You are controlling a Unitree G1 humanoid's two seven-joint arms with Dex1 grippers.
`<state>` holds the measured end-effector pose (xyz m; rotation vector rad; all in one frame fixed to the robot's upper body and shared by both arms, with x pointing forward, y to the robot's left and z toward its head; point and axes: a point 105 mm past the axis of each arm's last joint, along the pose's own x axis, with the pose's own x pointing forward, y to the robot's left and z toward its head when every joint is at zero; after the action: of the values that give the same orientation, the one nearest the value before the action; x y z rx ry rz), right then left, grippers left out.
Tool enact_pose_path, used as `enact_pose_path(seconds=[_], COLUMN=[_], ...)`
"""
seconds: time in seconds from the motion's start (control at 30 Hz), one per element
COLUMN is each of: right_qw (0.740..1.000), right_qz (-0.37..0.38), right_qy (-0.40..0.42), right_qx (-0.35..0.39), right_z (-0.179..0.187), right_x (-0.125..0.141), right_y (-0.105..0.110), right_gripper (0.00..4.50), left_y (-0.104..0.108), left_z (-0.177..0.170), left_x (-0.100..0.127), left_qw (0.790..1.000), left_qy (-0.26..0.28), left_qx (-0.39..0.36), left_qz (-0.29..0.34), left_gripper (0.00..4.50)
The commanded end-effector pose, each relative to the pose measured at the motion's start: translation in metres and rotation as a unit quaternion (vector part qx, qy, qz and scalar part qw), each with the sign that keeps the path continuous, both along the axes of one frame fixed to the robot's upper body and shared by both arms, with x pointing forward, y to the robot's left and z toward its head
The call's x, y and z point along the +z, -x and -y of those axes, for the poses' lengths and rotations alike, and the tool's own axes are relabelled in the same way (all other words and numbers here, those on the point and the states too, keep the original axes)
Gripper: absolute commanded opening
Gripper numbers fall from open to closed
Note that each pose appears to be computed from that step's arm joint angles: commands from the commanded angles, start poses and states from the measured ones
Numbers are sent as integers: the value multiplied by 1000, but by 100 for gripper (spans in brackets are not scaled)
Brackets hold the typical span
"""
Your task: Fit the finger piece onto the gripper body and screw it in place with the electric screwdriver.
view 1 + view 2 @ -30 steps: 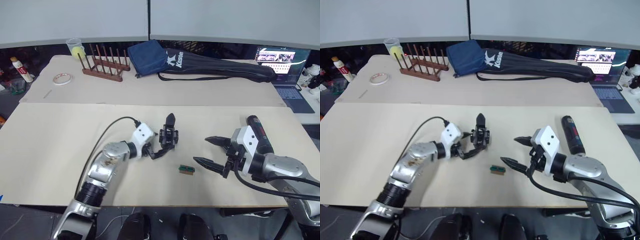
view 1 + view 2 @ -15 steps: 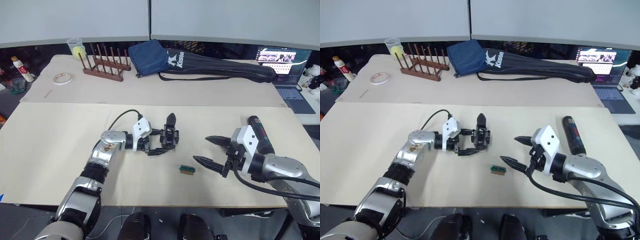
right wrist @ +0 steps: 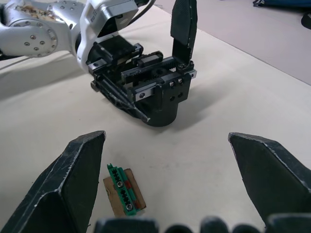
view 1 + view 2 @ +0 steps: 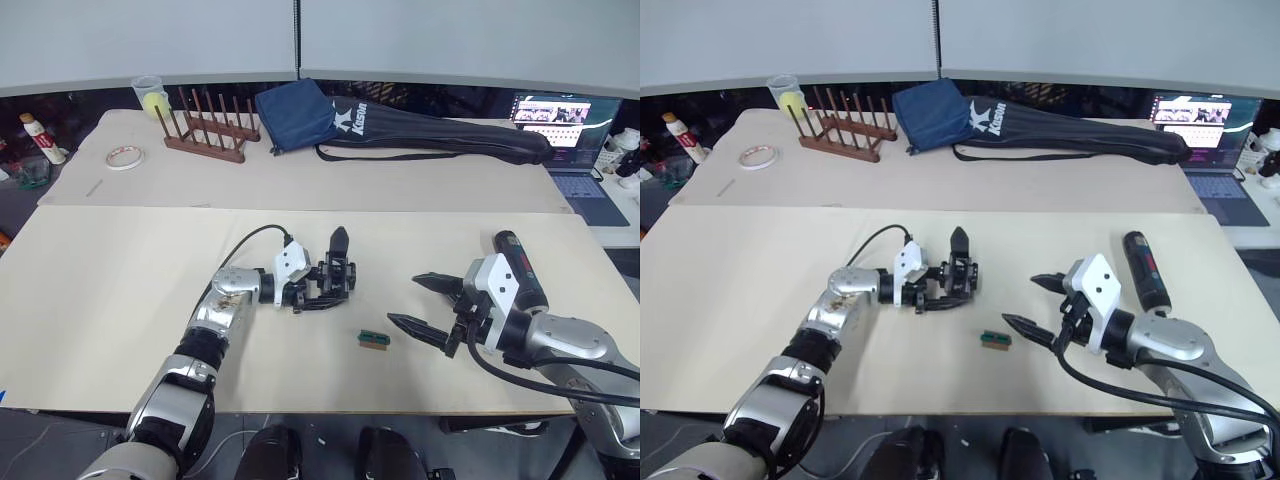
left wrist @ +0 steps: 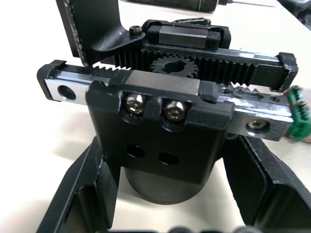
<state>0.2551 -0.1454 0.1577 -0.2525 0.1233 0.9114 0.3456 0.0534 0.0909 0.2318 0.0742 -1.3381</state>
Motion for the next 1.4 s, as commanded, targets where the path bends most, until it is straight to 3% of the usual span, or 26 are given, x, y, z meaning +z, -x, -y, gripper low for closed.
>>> enact_pose_path(seconds=[0.03,0.37,0.5,0.6,0.7,0.87,1.07,1.23,1.4], right_qw=[999,999,999,999,999,990,958,924,897], right_qz=[32,34,34,28,14,-90,-222,-297,-337], right_qy=[0,0,7,23,27,108,159,199,243], right_qx=[9,16,16,28,31,0,-82,-133,-154], right_z=[-2,-4,-3,4,9,36,66,75,86], right_x=[15,15,16,19,28,38,47,38,19], right_y=[2,1,1,8,10,-8,-48,-83,-108], right_gripper=[450,450,450,450,450,450,450,450,450], left_y=[-2,-7,1,0,5,61,89,100,102], left_z=[10,7,-3,-21,-42,-83,-79,-67,-57], left_x=[24,9,2,8,17,55,113,137,144], left_qw=[998,997,998,998,997,997,996,996,996], left_qy=[25,0,-24,-31,-37,-67,-61,-49,-35], left_qx=[18,57,38,52,58,-23,-59,-71,-70], left_qz=[59,43,33,35,28,-8,-3,23,37], left_gripper=[254,254,447,449,449,449,449,449,449])
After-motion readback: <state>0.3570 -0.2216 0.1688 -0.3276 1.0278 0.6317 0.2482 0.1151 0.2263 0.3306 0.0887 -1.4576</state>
